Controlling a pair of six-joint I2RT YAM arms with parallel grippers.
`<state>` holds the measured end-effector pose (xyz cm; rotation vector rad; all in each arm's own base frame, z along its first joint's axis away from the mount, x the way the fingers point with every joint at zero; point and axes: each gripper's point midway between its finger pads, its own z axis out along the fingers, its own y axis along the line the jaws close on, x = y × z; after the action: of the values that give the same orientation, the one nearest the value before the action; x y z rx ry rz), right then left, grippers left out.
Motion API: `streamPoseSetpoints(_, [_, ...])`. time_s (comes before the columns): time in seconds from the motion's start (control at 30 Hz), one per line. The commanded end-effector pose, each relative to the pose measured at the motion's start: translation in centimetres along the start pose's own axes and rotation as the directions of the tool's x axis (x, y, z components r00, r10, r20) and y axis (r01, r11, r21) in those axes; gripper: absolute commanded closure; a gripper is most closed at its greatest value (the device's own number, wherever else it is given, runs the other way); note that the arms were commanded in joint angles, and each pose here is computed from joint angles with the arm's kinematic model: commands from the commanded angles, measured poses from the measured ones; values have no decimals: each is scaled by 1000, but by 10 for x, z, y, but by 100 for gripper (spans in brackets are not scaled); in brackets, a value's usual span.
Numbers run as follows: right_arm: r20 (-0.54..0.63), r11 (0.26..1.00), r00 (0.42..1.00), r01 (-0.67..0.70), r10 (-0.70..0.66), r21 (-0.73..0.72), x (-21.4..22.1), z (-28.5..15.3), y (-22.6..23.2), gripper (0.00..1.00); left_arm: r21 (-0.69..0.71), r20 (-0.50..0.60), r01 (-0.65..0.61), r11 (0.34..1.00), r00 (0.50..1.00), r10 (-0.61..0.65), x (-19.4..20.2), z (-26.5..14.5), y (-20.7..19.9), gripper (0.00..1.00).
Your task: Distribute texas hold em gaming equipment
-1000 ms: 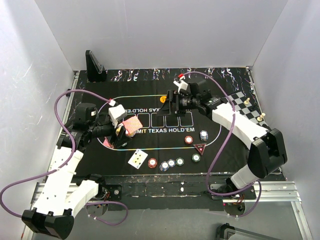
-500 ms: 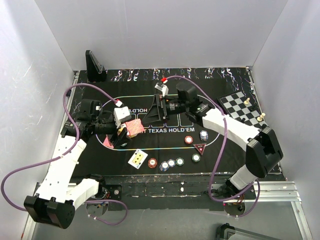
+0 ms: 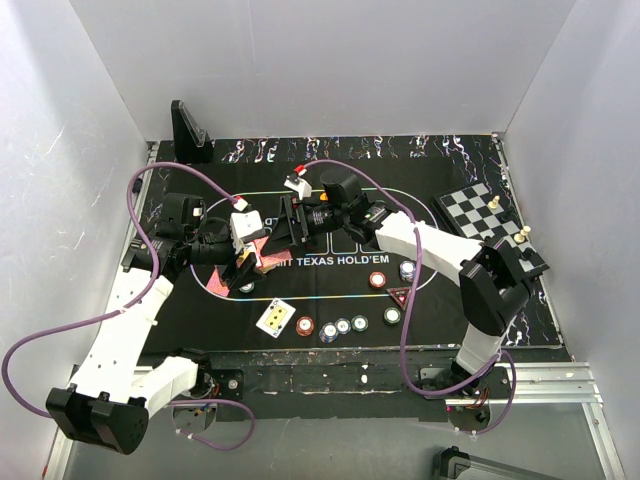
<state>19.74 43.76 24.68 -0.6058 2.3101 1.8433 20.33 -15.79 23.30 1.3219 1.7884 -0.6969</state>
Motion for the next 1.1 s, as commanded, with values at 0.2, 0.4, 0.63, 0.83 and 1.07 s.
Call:
streamPoseSetpoints(0.2, [38,1000,999,7,-7,-14,-4,-12,8,24,-39,95,-63,997,993,67,-28,-9,1,100])
streamPoseSetpoints(0.4, [67,1000,998,-2,3,-9,-4,-24,5,34,-36,138,-45,998,989,49,-37,-10,-2,100])
streamPoseSetpoints(0.63, [88,1000,996,-17,17,-5,-5,-33,6,46,-30,149,-31,999,988,35,-38,-9,-3,100])
streamPoseSetpoints(0.83, [115,999,993,-31,33,-17,-9,-47,10,62,-33,142,-24,999,989,28,-33,-6,-2,100])
streamPoseSetpoints(1.07, [132,999,991,-33,32,4,-13,-60,9,72,-35,147,-25,999,989,30,-33,-6,-2,100])
